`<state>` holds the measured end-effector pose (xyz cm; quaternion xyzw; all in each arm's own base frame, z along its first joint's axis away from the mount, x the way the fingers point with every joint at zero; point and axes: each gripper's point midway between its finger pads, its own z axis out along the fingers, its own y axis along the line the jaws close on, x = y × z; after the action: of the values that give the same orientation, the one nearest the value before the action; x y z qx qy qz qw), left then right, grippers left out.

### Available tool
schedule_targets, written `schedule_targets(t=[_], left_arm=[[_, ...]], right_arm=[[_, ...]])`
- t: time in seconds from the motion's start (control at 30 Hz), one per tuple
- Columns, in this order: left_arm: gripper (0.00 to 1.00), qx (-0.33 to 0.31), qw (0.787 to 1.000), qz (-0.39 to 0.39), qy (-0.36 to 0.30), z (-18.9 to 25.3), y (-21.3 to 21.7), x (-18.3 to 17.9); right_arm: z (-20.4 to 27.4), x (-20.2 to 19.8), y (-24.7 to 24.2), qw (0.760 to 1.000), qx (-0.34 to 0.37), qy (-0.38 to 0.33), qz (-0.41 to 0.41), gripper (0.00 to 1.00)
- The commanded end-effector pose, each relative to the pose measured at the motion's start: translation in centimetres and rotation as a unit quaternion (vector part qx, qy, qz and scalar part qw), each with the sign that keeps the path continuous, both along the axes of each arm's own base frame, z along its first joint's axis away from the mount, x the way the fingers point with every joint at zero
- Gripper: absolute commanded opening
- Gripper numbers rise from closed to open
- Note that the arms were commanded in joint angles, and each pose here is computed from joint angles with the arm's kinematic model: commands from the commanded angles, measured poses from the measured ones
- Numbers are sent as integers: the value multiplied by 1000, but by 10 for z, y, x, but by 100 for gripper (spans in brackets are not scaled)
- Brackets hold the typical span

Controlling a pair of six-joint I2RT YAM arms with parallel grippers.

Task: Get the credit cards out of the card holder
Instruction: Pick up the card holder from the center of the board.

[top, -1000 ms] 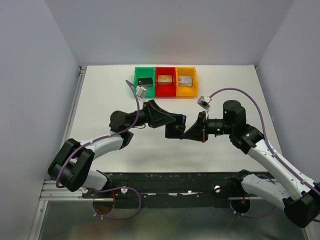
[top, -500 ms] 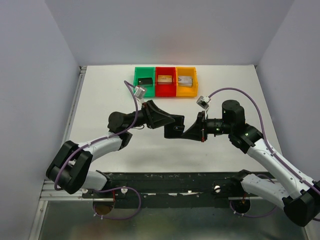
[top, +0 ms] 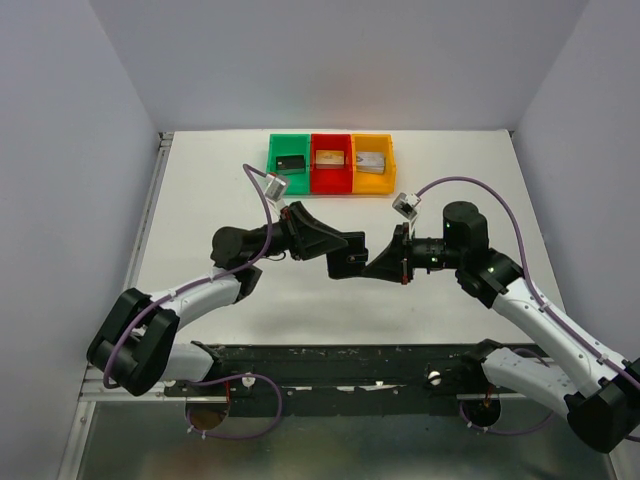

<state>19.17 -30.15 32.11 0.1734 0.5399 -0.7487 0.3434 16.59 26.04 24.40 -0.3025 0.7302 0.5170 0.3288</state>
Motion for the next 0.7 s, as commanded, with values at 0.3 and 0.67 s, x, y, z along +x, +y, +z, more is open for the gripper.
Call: schedule_targets(t=[0.3, 0.67], left_arm=[[16, -7, 999, 4, -47, 11, 6, -10], [0, 43, 997, 36, -45, 3, 5, 0]], right_arm=[[-3, 1, 0, 1000, 3, 1, -6, 1], [31, 14, -12, 997, -4, -24, -73, 75]])
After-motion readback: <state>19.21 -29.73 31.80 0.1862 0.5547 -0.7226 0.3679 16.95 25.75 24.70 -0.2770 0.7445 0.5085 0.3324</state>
